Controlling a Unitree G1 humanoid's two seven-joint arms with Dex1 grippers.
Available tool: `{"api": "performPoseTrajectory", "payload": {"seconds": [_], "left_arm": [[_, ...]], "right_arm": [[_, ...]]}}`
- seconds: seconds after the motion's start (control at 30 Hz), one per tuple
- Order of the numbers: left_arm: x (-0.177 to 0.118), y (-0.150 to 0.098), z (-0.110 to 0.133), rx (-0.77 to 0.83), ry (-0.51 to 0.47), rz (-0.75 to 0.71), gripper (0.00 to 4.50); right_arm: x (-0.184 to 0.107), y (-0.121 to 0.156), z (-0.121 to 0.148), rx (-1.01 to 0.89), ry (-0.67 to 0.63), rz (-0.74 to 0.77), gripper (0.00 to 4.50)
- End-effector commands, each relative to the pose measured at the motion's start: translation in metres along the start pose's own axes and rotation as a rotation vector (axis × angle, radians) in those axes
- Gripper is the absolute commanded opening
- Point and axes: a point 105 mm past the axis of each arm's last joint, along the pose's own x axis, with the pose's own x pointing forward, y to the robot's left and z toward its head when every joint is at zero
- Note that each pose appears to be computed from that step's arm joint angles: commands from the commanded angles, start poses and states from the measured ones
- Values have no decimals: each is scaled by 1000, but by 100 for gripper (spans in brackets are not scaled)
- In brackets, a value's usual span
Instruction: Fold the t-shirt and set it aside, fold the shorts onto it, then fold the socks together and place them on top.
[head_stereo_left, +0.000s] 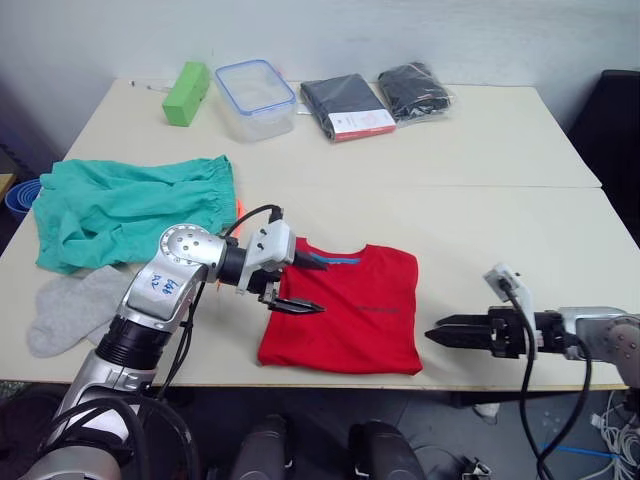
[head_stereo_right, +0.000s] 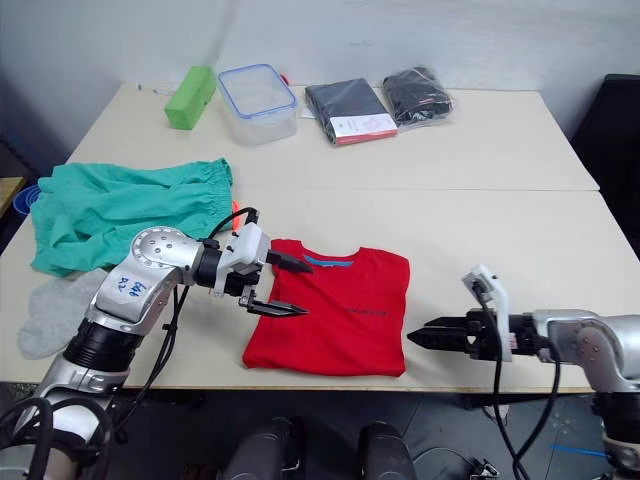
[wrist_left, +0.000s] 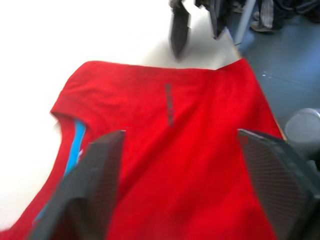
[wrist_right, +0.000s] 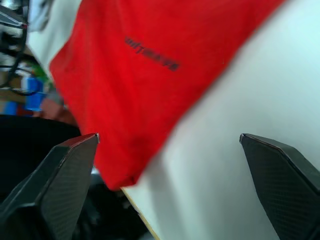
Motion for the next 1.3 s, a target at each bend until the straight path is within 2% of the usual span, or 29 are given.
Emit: {"api": "performPoseTrajectory", "payload": {"seconds": [0.03, 0.2, 0.43, 0.53, 0.7, 0.87, 0.9, 1.1, 1.2, 1.3], "left_arm": [[-2, -1, 12, 61, -13, 22, 447], [-6, -4, 14, 72, -1, 47, 447], [-10, -6, 15, 74, 8, 67, 447], [-11, -7, 13, 76, 15, 75, 450], [-7, -10, 15, 86, -3, 75, 450], [-4, -8, 26, 91, -81, 86, 450], [-4, -7, 28, 95, -96, 95, 450], [-13, -3, 31, 90, -148, 131, 450], [-14, -3, 29, 92, -139, 128, 450], [-11, -6, 29, 91, -144, 109, 450]], "right_arm": [[21, 0, -3, 31, 43, 19, 450], [61, -1, 2, 40, 67, 46, 450], [76, -6, 8, 59, 55, 37, 450], [75, -7, 8, 60, 48, 30, 388], [69, -10, 16, 2, 5, -12, 205], [59, -14, 28, -51, -57, -46, 24], [57, -15, 30, -46, -74, -51, 3], [40, -20, 24, -68, -119, -105, 3], [11, -15, 27, -169, -118, -140, 3], [-31, -26, 35, -276, -98, -260, 3]]}}
